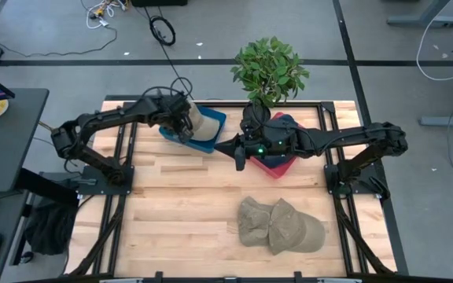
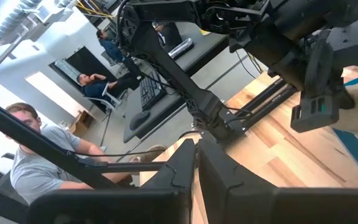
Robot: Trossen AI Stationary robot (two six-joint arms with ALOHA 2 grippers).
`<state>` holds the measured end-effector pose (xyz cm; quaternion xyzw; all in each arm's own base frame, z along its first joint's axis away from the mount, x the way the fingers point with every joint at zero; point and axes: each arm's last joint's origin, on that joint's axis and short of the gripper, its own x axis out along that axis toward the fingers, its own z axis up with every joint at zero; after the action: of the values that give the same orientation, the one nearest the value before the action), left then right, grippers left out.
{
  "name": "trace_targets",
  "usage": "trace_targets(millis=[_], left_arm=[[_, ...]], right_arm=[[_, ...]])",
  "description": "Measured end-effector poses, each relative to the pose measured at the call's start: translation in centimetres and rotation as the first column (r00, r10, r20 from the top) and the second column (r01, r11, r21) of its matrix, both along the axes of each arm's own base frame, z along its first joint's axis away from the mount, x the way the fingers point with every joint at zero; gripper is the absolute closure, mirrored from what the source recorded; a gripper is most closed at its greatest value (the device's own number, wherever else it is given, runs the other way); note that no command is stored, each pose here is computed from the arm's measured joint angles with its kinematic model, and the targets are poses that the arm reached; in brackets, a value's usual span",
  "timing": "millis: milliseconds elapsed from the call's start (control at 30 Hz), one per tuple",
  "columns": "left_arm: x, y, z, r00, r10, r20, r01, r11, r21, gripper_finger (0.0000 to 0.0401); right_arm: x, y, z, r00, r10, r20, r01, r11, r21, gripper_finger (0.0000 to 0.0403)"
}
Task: Pick & Place hat
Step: Put the left brown cap into the blue bin, then put the right brown cap into the blue bin
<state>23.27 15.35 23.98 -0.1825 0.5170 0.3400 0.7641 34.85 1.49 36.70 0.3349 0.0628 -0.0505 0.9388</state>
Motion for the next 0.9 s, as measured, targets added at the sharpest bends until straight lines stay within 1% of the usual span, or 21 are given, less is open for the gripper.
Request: trace_targets(millis=[133,267,367,467,533,633,767,833,900], left_arm=[[-0.2,0.7,0.1,1.000,-0.029,-0.004,0.029,0.999,0.029,0.0398],[-0.1,1.5,0.4,0.997,-0.072,0.014,0.070,0.992,0.101,0.0398],[0.1,2.0,0.7,0.992,-0.123,0.015,0.119,0.979,0.163,0.0398],[0.3,2.3,0.8,0.987,-0.162,0.017,0.155,0.967,0.203,0.0398],[0.3,2.3,0.8,0.986,-0.168,0.011,0.162,0.966,0.202,0.0398],[0.0,2.1,0.6,0.985,-0.173,-0.015,0.173,0.969,0.174,0.0398],[0.2,1.8,0.6,0.976,-0.214,-0.032,0.217,0.960,0.178,0.0398],[0.5,1.5,0.7,0.973,-0.232,-0.011,0.230,0.959,0.166,0.0398],[0.8,0.9,0.7,0.971,-0.236,0.035,0.230,0.965,0.124,0.0398]], right_arm=[[0.0,0.0,0.0,1.000,0.000,0.000,0.000,1.000,0.001,0.0378],[0.0,0.0,0.0,1.000,-0.004,0.002,0.004,1.000,0.024,0.0378],[0.0,0.0,0.0,1.000,-0.005,0.002,0.005,1.000,0.027,0.0378],[0.0,0.0,0.0,1.000,-0.016,0.003,0.016,1.000,0.026,0.0378],[0.0,0.0,0.0,1.000,-0.019,0.005,0.019,0.999,0.043,0.0378],[0.0,0.0,0.0,1.000,-0.024,0.006,0.023,0.998,0.061,0.0378],[0.0,0.0,0.0,1.000,-0.024,0.006,0.024,0.998,0.062,0.0378],[0.0,0.0,0.0,1.000,-0.025,0.006,0.025,0.997,0.068,0.0378],[0.0,0.0,0.0,1.000,-0.026,0.007,0.026,0.996,0.083,0.0378]])
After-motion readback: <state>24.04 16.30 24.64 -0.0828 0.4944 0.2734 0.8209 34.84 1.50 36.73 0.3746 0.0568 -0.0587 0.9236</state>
